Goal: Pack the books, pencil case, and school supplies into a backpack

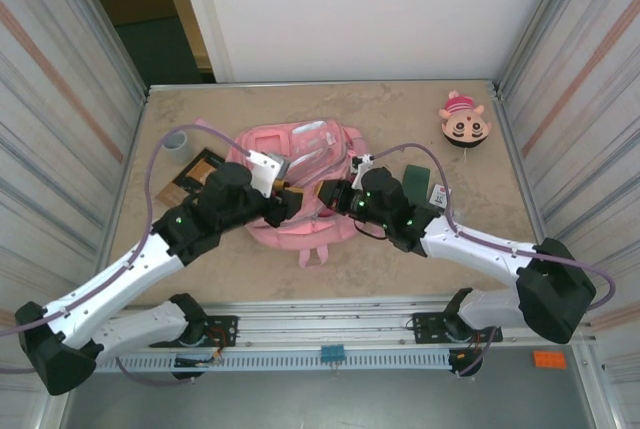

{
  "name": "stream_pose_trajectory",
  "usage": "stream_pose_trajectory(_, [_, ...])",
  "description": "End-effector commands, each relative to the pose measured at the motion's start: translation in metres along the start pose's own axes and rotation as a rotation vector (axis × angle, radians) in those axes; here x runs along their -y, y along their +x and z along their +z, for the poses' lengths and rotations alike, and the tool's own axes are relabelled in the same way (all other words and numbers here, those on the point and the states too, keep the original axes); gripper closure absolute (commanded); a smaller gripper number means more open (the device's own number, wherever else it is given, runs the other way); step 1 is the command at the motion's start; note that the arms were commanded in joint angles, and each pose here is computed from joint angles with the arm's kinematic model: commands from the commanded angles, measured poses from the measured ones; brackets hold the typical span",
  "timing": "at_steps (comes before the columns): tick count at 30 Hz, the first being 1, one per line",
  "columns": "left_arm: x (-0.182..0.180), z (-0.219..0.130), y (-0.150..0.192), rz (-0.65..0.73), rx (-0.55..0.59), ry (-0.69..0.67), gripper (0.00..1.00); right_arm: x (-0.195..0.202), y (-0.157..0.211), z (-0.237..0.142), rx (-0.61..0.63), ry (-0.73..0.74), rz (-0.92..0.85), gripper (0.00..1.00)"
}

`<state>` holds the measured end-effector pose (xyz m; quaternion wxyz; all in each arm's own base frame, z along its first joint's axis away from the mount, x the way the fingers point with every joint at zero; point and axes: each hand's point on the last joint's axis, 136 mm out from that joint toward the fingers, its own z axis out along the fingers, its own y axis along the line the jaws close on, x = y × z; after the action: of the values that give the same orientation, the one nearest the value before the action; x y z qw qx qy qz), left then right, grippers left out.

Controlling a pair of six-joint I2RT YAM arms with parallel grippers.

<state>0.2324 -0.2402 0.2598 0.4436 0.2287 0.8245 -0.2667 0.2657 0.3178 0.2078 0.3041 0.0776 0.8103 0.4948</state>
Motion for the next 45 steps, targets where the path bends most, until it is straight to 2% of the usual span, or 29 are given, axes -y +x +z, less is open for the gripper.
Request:
stream_pose_trajectory(1, [-0.019, -0.001, 0.024, -0.183, -0.042, -0.106, 0.56, -0.036, -0.031, -0.004, 0.146, -0.072, -0.036, 1.00])
stream_pose_trajectory(11, [0.005, 0.005, 0.048, -0.188, -0.103, -0.054, 0.58, -0.037, -0.029, 0.006, 0.163, -0.049, -0.033, 1.00])
stream_pose_trajectory(26, [0.011, 0.021, 0.071, -0.174, -0.167, -0.079, 0.58, -0.053, -0.029, 0.006, 0.165, -0.077, -0.052, 1.00])
stream_pose_trajectory(36, [0.002, 0.044, 0.082, -0.186, -0.212, -0.184, 0.59, -0.062, -0.027, 0.000, 0.175, -0.094, -0.064, 1.00])
stream_pose_trajectory(40, [-0.009, 0.045, 0.091, -0.188, -0.238, -0.280, 0.58, -0.066, -0.026, -0.002, 0.181, -0.104, -0.061, 1.00])
stream_pose_trajectory(43, [-0.020, 0.044, 0.098, -0.220, -0.242, -0.350, 0.63, -0.071, -0.024, -0.003, 0.176, -0.116, -0.063, 1.00])
stream_pose_trajectory(45, [-0.022, 0.045, 0.099, -0.222, -0.237, -0.360, 0.74, -0.073, -0.021, -0.004, 0.169, -0.117, -0.069, 1.00])
